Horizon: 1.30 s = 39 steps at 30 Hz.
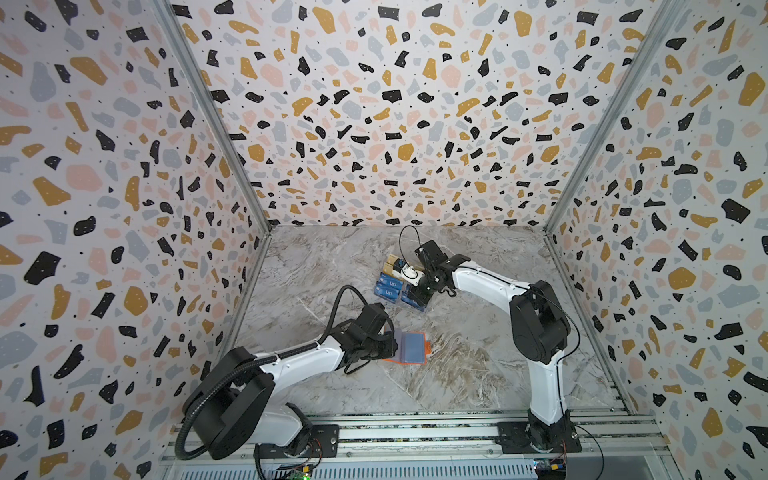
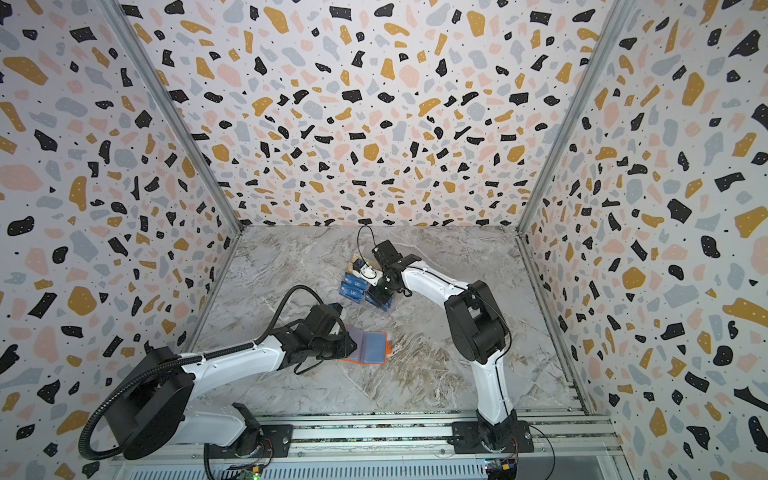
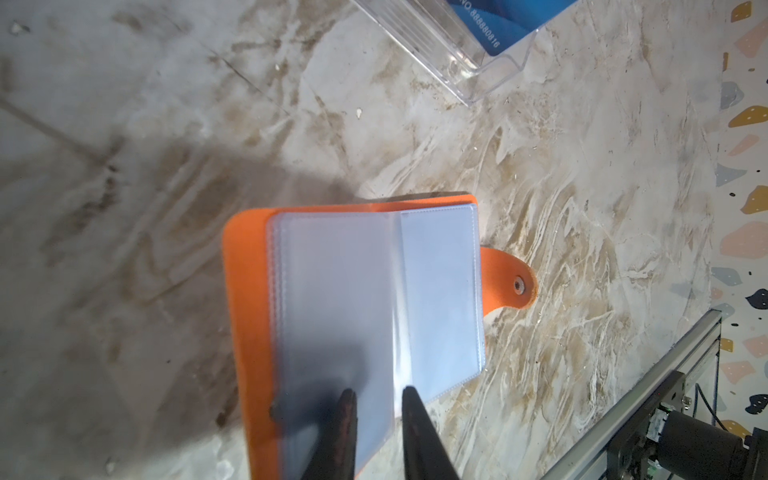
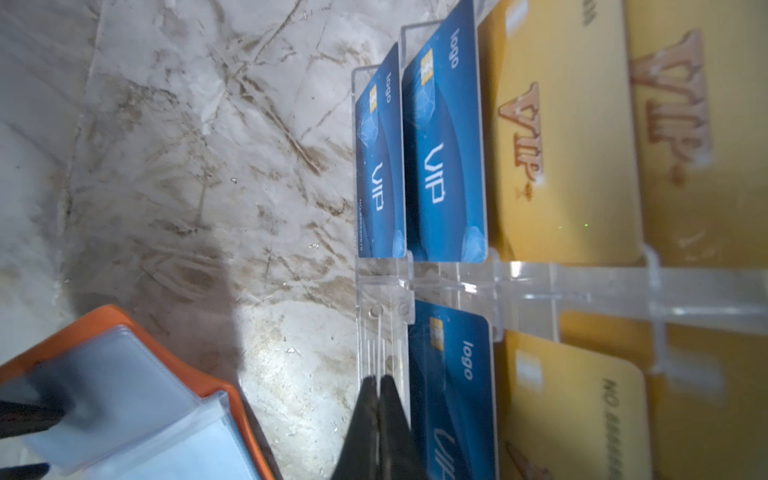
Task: Put the credit cards into the card holder
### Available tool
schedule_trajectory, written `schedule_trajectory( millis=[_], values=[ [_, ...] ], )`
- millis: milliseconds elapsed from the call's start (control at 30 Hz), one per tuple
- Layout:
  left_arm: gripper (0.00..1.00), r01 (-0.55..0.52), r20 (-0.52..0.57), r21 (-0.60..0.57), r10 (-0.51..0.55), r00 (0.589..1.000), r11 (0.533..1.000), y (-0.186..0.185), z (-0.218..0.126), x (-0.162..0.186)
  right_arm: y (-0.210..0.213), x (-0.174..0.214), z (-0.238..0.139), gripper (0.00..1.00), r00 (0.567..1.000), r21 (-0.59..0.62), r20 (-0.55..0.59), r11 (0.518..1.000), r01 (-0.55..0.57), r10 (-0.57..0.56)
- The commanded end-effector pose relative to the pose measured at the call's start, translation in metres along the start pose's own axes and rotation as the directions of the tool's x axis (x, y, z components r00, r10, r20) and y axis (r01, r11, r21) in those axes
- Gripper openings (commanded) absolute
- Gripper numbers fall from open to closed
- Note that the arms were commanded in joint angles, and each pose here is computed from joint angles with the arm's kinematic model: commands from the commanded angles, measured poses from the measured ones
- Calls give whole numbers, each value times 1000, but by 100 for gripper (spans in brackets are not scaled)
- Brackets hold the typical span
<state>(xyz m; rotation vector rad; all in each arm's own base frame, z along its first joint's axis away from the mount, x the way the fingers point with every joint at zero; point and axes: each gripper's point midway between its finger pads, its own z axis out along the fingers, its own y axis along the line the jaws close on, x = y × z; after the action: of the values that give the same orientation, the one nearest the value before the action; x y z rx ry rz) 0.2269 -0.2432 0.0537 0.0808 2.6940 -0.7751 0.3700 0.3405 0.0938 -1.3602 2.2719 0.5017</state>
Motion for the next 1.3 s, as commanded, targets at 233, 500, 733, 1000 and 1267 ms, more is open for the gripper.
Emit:
schedule_trajectory(
  millis=[233, 500, 733, 1000, 1267],
  values=[
    [22, -17, 27, -40, 18, 999, 999, 13, -2, 1, 39, -33, -80, 0, 955, -198, 218, 968, -157, 200],
    [19, -13, -6, -59, 12, 1000, 998, 28, 7, 17, 99, 8, -79, 0, 839, -464, 167, 792, -397, 518],
    [19, -17, -2, -54, 17, 1000, 998, 27, 6, 16, 128, 29, -52, 0, 776, -499, 57, 691, -523, 628],
    [19, -10, -5, -45, 9, 1000, 999, 28, 9, 19, 120, 66, -23, 0, 668, -441, -23, 592, -675, 744],
    [19, -4, -10, -36, 3, 1000, 999, 29, 10, 23, 106, 78, -11, 0, 596, -438, -31, 525, -730, 802]
  ],
)
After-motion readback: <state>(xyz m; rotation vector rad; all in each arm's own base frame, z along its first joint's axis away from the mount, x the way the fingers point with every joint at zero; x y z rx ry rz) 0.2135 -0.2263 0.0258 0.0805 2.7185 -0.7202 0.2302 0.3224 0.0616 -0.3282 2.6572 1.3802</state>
